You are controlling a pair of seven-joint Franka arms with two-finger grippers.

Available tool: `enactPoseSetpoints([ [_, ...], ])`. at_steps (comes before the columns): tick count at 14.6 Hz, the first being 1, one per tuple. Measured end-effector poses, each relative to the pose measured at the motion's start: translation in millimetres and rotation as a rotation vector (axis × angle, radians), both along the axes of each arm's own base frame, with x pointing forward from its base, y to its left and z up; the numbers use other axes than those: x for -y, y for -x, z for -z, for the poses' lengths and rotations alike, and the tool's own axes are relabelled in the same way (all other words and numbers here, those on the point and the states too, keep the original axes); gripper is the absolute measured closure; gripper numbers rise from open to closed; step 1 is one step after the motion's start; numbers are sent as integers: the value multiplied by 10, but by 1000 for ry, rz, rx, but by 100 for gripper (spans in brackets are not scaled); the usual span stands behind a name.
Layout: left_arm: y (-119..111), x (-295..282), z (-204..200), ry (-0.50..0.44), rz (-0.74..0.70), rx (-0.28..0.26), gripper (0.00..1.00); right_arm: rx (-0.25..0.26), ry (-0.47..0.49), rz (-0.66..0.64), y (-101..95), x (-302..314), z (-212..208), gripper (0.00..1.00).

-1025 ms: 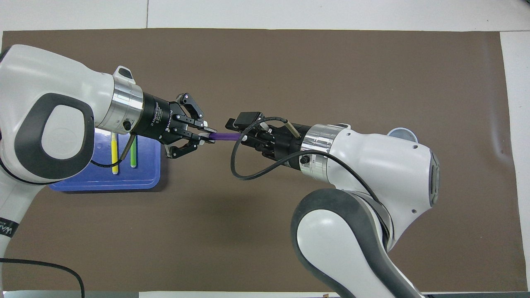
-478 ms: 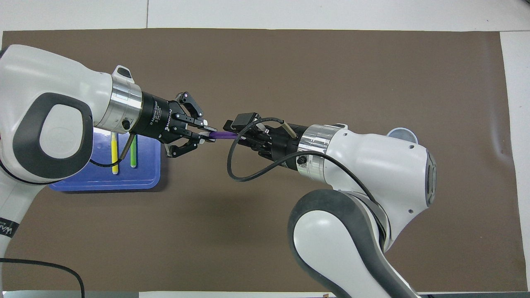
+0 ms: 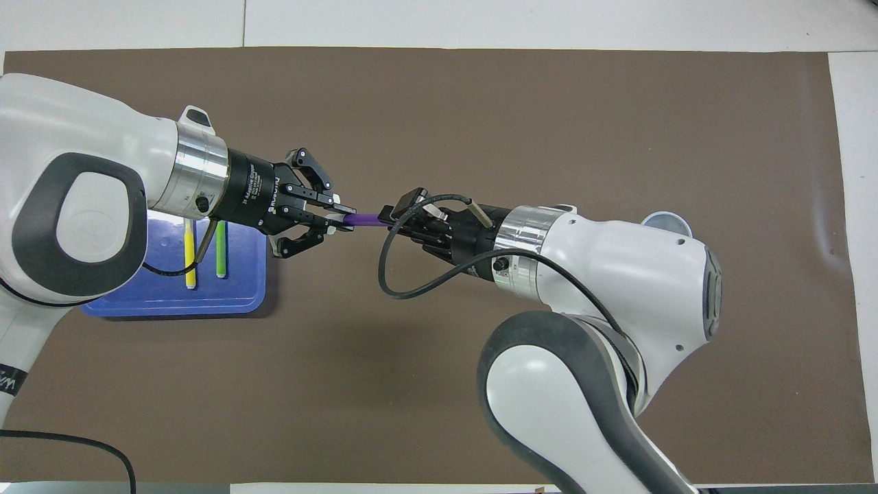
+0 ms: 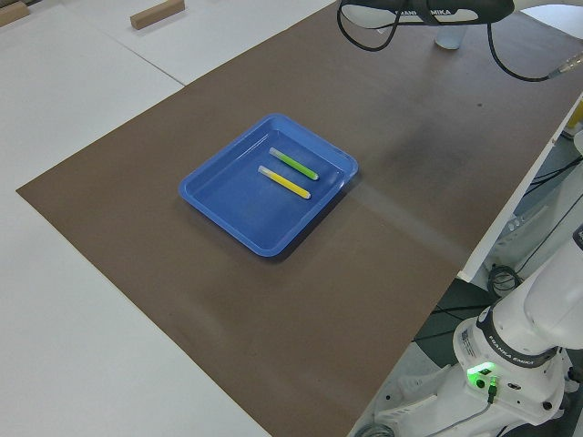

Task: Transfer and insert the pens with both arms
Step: 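Grasp the purple pen tip with the right gripper, open the left gripper, then insert the purple pen into the white cup with the right gripper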

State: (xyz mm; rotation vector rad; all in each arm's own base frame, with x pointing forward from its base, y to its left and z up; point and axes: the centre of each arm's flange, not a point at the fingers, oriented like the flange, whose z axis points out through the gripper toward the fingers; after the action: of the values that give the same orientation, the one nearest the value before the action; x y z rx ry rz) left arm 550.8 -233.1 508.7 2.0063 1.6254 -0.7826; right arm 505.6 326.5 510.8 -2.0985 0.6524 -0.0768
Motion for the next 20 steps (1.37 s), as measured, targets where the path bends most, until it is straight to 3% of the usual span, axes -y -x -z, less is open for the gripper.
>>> enactPoseSetpoints([
  [2,0,2,0,0,0,1,83,0,0,0,-1,1,0,81],
  [3,5,14,-1,0,2,1,77,0,0,0,-1,1,-2,81],
  [7,25,57,-33,2,6,11,31,7,27,-23,-27,42,5,81],
  [10,14,40,-73,3,-5,27,1,1,209,-176,-200,422,15,81],
  [14,-31,-58,-37,-41,28,90,0,10,447,-408,-417,1374,-132,81],
  [17,-48,-193,75,-97,203,222,0,65,686,-632,-500,2140,-195,81],
  [20,-163,-694,227,-159,412,378,0,105,903,-840,-539,2675,-197,81],
])
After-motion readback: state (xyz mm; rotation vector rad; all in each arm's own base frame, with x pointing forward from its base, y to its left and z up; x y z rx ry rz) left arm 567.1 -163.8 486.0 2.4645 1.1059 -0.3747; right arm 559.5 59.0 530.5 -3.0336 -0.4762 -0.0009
